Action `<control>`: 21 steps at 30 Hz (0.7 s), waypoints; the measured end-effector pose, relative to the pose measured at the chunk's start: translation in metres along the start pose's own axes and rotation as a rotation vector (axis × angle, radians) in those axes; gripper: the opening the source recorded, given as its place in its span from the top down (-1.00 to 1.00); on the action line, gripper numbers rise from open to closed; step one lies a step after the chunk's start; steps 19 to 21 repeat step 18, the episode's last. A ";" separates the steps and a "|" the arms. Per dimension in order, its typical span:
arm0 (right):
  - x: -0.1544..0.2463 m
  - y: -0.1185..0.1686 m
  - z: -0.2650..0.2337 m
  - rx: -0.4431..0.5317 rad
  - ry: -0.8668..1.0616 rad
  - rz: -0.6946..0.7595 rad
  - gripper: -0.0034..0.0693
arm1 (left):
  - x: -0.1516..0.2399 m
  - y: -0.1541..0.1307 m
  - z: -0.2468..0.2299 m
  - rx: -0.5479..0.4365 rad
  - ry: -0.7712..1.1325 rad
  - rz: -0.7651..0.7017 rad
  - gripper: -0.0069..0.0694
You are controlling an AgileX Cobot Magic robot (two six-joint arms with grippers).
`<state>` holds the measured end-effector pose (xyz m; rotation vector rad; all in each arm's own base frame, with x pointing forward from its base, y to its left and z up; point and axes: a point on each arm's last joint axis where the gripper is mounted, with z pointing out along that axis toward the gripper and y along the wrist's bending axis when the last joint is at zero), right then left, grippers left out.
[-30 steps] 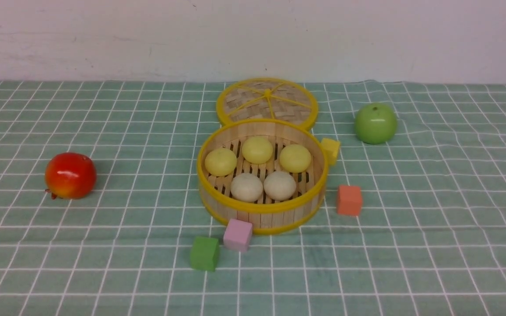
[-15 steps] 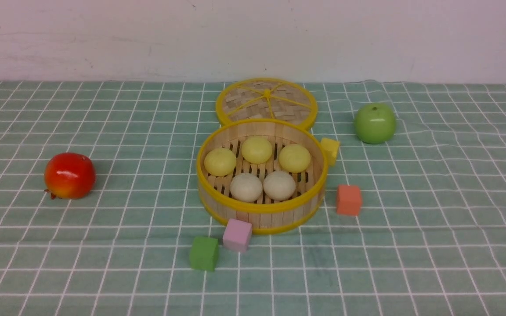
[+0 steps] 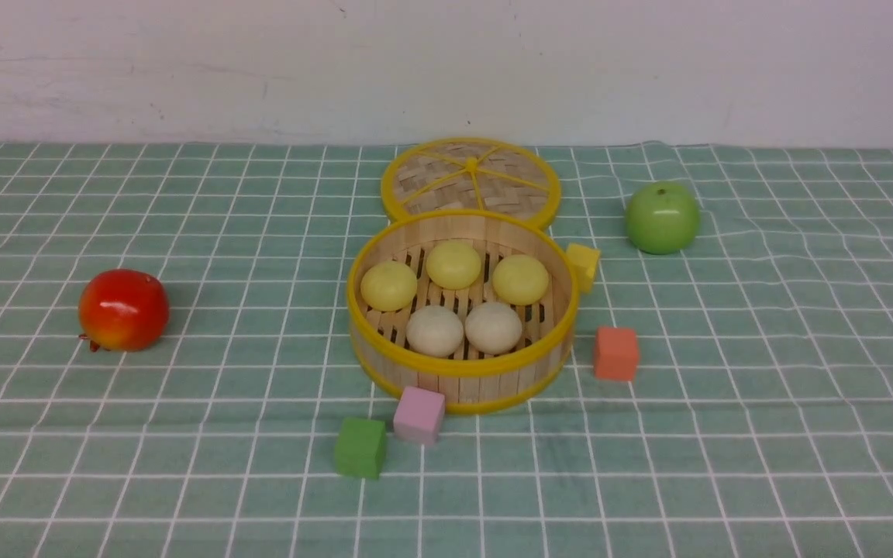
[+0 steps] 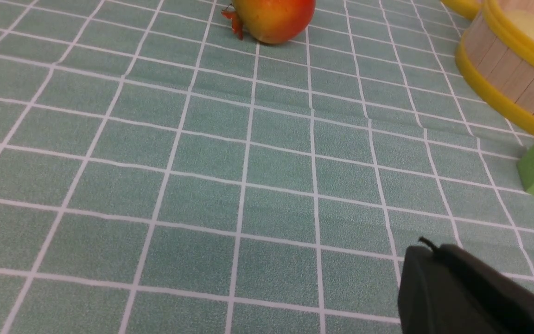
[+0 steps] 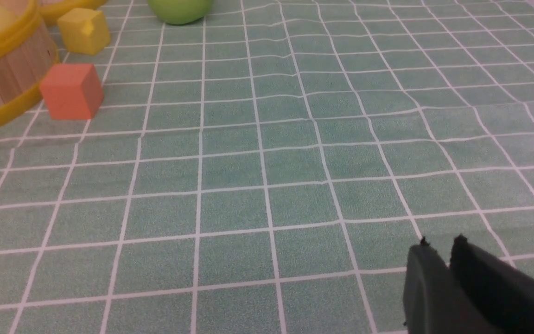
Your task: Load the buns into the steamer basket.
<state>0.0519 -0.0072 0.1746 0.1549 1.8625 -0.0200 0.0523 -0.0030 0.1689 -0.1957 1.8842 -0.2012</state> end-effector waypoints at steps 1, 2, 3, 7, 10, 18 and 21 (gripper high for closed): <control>0.000 0.000 0.000 0.000 0.000 0.000 0.70 | 0.000 0.000 0.000 0.000 0.000 0.000 0.86; 0.000 0.000 0.000 0.000 0.000 0.000 0.70 | 0.000 0.000 0.000 0.000 0.000 0.000 0.86; 0.000 0.000 0.000 0.000 0.000 0.000 0.70 | 0.000 0.000 0.000 0.000 0.000 0.000 0.86; 0.000 0.000 0.000 0.000 0.000 0.000 0.70 | 0.000 0.000 0.000 0.000 0.000 0.000 0.86; 0.000 0.000 0.000 0.000 0.000 0.000 0.68 | 0.000 0.000 0.000 0.000 0.000 -0.001 0.85; 0.000 0.000 0.000 0.000 0.000 0.000 0.65 | 0.000 0.000 0.000 0.000 0.000 -0.001 0.85; 0.000 0.000 0.000 0.000 0.000 0.000 0.65 | 0.000 0.000 0.000 0.000 0.000 -0.001 0.85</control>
